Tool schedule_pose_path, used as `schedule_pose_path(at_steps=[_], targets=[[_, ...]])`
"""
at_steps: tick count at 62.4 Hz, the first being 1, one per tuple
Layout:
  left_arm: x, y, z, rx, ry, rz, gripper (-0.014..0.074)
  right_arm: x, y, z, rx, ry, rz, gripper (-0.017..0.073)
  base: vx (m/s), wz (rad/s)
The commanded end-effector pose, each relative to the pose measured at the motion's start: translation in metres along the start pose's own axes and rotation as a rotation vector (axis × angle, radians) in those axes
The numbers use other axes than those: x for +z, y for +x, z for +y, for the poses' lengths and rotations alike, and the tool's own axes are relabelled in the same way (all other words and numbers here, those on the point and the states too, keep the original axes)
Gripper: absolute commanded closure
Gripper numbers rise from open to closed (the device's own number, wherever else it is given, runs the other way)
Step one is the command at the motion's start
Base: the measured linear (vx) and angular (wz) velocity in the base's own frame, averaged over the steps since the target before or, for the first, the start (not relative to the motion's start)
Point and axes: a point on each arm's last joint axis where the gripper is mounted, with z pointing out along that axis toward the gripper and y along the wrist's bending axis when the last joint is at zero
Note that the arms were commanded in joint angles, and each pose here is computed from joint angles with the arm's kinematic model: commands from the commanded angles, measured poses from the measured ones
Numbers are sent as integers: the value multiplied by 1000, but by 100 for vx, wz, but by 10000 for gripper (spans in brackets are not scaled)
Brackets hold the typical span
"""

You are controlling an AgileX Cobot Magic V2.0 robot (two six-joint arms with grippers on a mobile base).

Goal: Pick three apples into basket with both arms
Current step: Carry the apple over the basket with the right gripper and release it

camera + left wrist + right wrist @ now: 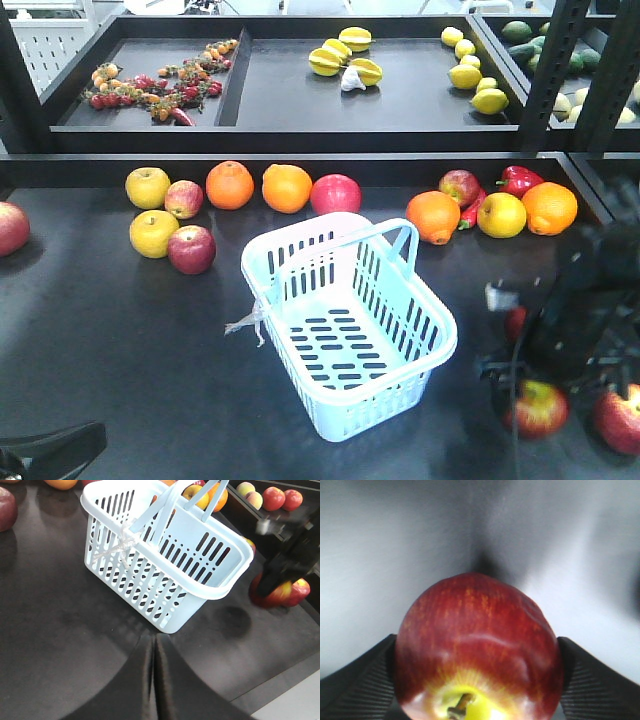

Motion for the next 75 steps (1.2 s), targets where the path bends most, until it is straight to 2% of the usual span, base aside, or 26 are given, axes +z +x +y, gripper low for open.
schedule_pose_path(at_steps=[1, 9, 13, 18, 22, 28, 33, 37, 42, 50, 57, 61, 70, 75], targets=[[-1, -11, -2, -20, -3, -55, 601, -57, 12, 2, -27, 11, -149, 428, 0, 0], [-1, -11, -2, -20, -2, -54, 601, -109, 35, 7, -45, 12, -324, 515, 0, 0], [-1, -11, -2, -20, -2, -54, 601, -129, 46, 11, -34, -19, -410, 548, 0, 0], [-1, -11, -2, -20, -2, -54, 601, -145, 55, 21, -46, -122, -480, 571, 0, 0], [-1, -11, -2, -20, -2, -55, 601, -150, 57, 31, -87, -223, -508, 568, 0, 0], [-1, -11, -2, -20, -2, -55, 601, -150, 49, 45, -141, -369, -545, 565, 0, 0], [-1, -11, -2, -20, -2, -54, 601, -143, 37, 58, -174, -446, -570, 564, 0, 0], [-1, -11, -2, -20, -2, -54, 601, -134, 28, 70, -222, -467, -570, 563, 0, 0], [-1, -11, -2, -20, -1, -54, 601, -120, 15, 85, -300, -438, -578, 561, 0, 0], [-1, -11, -2, -20, -1, -54, 601, -102, -7, 94, -300, -408, -584, 548, 0, 0], [-1, -11, -2, -20, -1, -54, 601, -95, -18, 96, -293, -420, -558, 472, 0, 0], [-1, -11, -2, -20, -1, -54, 601, -93, -20, 97, -302, -423, -549, 392, 0, 0], [-1, -10, -2, -20, -1, -52, 601, -93, -22, 97, -304, -429, -551, 113, 0, 0], [-1, -10, -2, -20, -1, -52, 601, -93, -23, 97, -302, -423, -565, -10, 0, 0]])
